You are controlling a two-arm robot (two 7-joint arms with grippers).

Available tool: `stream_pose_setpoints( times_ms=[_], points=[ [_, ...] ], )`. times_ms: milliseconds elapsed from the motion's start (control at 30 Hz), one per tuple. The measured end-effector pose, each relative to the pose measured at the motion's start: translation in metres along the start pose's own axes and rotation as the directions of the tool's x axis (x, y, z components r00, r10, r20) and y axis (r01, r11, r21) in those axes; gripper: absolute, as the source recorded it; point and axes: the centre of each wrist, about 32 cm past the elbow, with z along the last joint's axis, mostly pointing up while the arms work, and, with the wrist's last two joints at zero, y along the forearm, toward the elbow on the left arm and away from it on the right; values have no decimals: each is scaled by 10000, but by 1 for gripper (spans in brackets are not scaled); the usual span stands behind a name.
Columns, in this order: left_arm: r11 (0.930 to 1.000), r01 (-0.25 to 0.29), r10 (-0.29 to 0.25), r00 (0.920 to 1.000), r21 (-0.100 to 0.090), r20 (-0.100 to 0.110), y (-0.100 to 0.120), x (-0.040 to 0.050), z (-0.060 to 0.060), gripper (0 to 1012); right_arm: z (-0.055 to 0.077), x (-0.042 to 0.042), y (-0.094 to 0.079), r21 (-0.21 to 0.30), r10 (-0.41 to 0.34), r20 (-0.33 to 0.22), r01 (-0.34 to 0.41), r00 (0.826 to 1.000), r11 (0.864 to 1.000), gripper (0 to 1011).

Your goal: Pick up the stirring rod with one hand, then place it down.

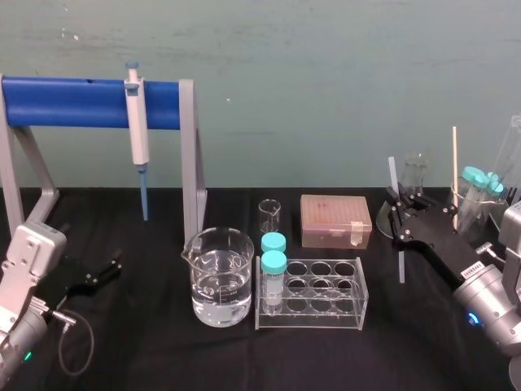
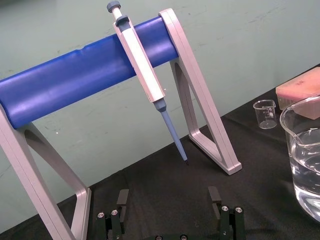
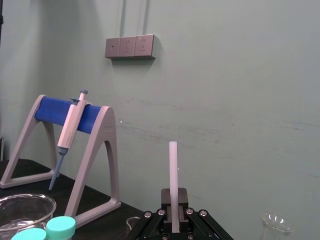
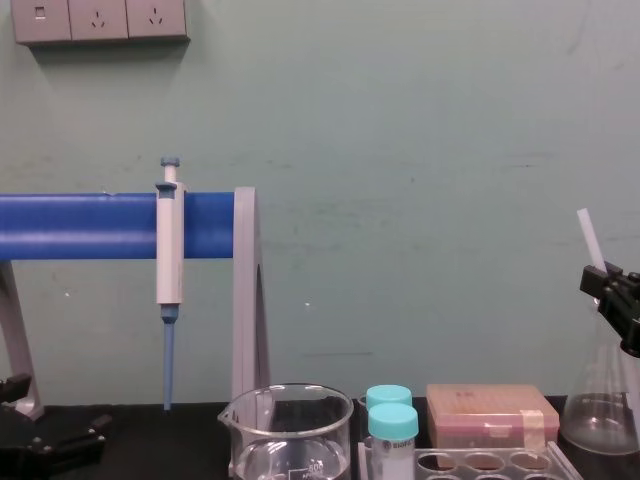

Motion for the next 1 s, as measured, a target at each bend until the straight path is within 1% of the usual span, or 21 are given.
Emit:
stream_pose_setpoints(
  times_ms=[1000],
  points=[
    [10000,0,0,10000,0,1,0,0,0,1000,-2,0,-2,38,17,-32,-17,10000,10000,72]
  ],
)
